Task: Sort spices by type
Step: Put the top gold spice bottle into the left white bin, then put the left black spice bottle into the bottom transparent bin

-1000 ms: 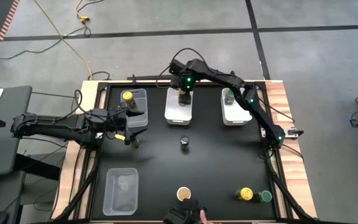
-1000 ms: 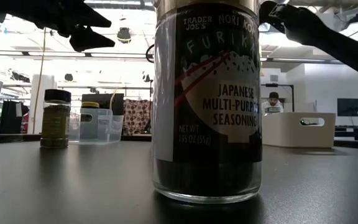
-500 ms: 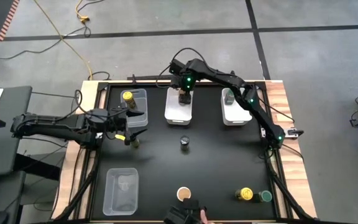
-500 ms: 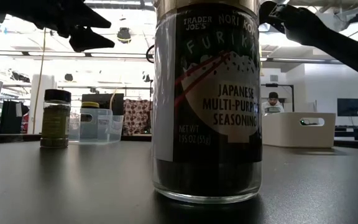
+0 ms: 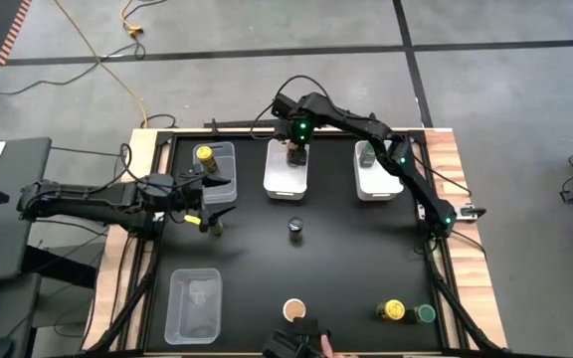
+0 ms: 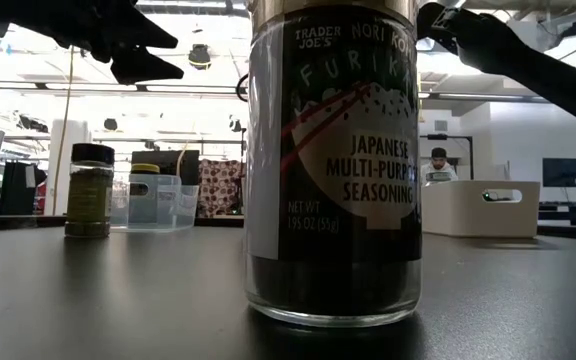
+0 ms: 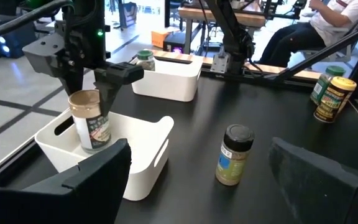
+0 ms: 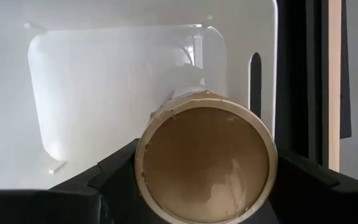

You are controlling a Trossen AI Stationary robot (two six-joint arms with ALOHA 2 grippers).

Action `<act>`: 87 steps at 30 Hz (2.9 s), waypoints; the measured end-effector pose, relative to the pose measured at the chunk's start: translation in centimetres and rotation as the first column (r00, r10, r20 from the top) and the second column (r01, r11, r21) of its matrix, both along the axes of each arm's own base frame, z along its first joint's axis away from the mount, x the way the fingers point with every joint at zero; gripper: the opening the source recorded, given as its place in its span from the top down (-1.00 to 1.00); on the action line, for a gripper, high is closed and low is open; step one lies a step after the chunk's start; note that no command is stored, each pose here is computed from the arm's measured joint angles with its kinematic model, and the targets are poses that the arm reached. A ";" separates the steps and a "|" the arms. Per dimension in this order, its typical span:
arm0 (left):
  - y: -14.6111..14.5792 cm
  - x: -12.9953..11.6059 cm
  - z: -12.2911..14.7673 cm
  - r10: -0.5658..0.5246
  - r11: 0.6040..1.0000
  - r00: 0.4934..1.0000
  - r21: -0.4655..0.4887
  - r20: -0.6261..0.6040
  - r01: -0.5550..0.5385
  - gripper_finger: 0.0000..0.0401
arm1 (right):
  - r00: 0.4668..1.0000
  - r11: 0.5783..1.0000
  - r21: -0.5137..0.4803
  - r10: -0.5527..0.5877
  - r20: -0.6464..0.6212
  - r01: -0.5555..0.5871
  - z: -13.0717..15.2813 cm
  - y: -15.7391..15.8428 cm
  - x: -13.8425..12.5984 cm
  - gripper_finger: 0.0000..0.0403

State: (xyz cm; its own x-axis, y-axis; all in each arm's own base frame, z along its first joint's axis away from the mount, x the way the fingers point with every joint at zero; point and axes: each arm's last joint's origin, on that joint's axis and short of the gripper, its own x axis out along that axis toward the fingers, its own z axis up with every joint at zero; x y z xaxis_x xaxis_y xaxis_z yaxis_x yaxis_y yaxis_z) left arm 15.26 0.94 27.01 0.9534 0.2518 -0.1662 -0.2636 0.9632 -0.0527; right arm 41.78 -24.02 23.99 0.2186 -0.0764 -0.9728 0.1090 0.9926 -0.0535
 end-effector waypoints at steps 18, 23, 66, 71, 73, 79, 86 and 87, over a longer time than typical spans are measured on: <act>0.0 0.0 0.0 0.000 1.000 1.000 0.000 0.000 0.000 -0.81 | 1.000 1.000 -0.002 0.010 0.000 -0.010 0.0 0.0 0.0 -0.55; 0.0 0.0 0.0 0.000 1.000 1.000 0.000 0.000 0.000 -0.81 | 1.000 1.000 -0.001 0.010 -0.001 -0.010 0.0 0.0 0.0 -0.55; 0.0 -0.1 -0.7 0.000 1.000 0.997 0.000 -0.073 0.000 -0.81 | 0.954 0.965 0.032 -0.263 0.147 0.261 12.1 2.6 -6.8 -0.85; 0.0 -0.2 -0.7 0.019 1.000 0.997 -0.022 -0.074 -0.021 -0.80 | 0.946 0.966 0.034 -0.257 0.197 0.255 15.3 4.9 -9.0 -0.85; 0.1 -0.2 -0.7 0.045 0.997 0.997 -0.058 -0.063 -0.048 -0.80 | 0.944 0.968 0.033 -0.250 0.216 0.248 16.3 6.1 -9.7 -0.85; 0.2 -0.2 -0.7 0.074 0.993 0.996 -0.083 -0.055 -0.078 -0.80 | 0.932 0.969 0.046 -0.247 0.265 0.244 17.1 10.1 -12.0 -0.85; 0.2 -0.2 -0.7 0.101 0.991 0.993 -0.078 -0.053 -0.105 -0.80 | 0.889 0.966 0.094 -0.260 0.378 0.242 13.4 15.0 -15.1 -0.85; 0.2 -0.2 -0.7 0.102 0.991 0.993 -0.079 -0.053 -0.106 -0.80 | 0.877 0.962 0.107 -0.271 0.397 0.249 12.7 15.7 -15.6 -0.85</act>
